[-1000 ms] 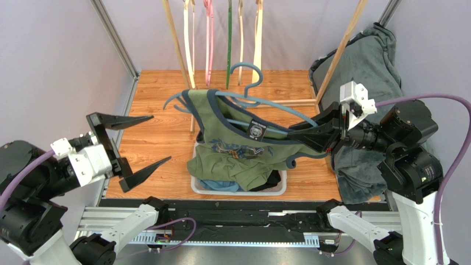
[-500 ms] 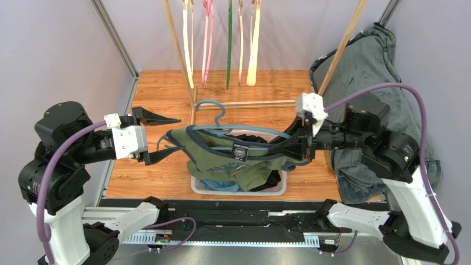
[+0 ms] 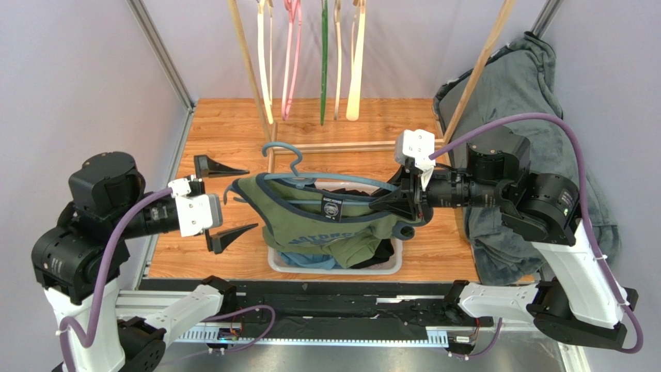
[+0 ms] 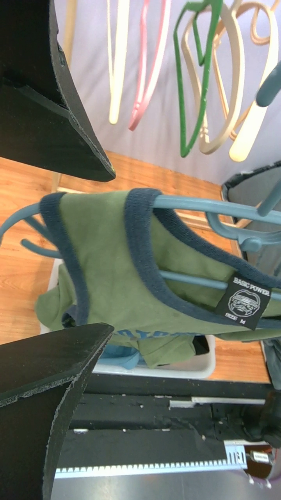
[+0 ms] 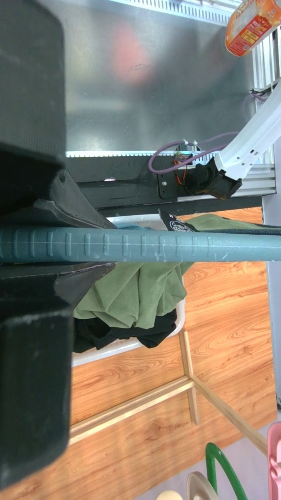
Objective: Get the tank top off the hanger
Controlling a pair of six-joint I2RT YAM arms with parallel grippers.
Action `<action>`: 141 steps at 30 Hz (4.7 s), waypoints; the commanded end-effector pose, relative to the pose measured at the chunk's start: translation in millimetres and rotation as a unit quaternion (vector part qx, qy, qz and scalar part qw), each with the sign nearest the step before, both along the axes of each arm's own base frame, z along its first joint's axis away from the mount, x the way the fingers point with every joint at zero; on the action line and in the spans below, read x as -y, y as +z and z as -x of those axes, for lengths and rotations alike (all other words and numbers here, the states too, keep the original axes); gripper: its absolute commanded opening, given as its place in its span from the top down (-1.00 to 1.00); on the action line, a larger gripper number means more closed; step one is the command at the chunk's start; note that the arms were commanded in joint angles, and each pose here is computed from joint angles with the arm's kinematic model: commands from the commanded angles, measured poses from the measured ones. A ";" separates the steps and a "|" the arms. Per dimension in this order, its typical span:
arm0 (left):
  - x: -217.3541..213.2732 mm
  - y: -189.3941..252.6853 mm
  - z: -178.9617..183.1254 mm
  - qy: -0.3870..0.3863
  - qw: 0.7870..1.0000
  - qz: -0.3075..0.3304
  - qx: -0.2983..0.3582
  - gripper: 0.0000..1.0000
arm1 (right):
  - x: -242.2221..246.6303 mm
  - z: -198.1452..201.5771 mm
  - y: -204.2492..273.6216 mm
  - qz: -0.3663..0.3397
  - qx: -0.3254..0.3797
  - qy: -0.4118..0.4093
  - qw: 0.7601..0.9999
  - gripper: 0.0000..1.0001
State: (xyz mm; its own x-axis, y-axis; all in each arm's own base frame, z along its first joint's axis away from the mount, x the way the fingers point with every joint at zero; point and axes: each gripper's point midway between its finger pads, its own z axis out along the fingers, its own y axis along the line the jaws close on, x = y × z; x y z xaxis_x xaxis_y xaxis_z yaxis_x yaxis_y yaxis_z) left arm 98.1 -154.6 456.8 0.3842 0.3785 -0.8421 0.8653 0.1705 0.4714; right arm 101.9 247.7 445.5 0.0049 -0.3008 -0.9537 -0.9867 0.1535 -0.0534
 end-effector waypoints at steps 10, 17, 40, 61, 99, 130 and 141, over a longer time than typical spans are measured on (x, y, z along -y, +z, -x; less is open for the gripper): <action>-0.6 -11.1 -10.4 0.019 0.999 -0.013 -0.035 -0.98 | 8.1 9.9 28.5 -0.033 0.042 0.005 0.999 1.00; 9.2 -10.1 -15.9 -0.001 0.998 -0.009 -0.058 -0.70 | 8.9 12.7 28.6 -0.030 0.044 0.007 0.999 1.00; 26.6 4.6 9.8 -0.066 0.991 0.050 -0.110 1.00 | -22.8 3.0 39.0 -0.070 0.072 0.011 0.995 1.00; -0.3 8.5 -27.8 0.077 0.995 0.041 -0.047 1.00 | 77.9 -36.7 60.1 -0.160 0.120 -0.245 0.948 -0.48; 3.8 29.8 -6.9 0.044 0.996 0.067 -0.048 1.00 | 92.5 -47.7 -41.7 -0.071 0.062 -0.307 0.947 0.94; 38.8 36.2 -69.0 0.032 0.998 0.044 -0.028 1.00 | 104.6 3.4 33.7 -0.094 0.091 -0.185 0.974 -0.46; 33.2 -6.4 -35.8 -0.037 0.996 -0.070 0.038 1.00 | 53.3 14.8 71.2 -0.103 0.095 -0.077 0.987 -0.64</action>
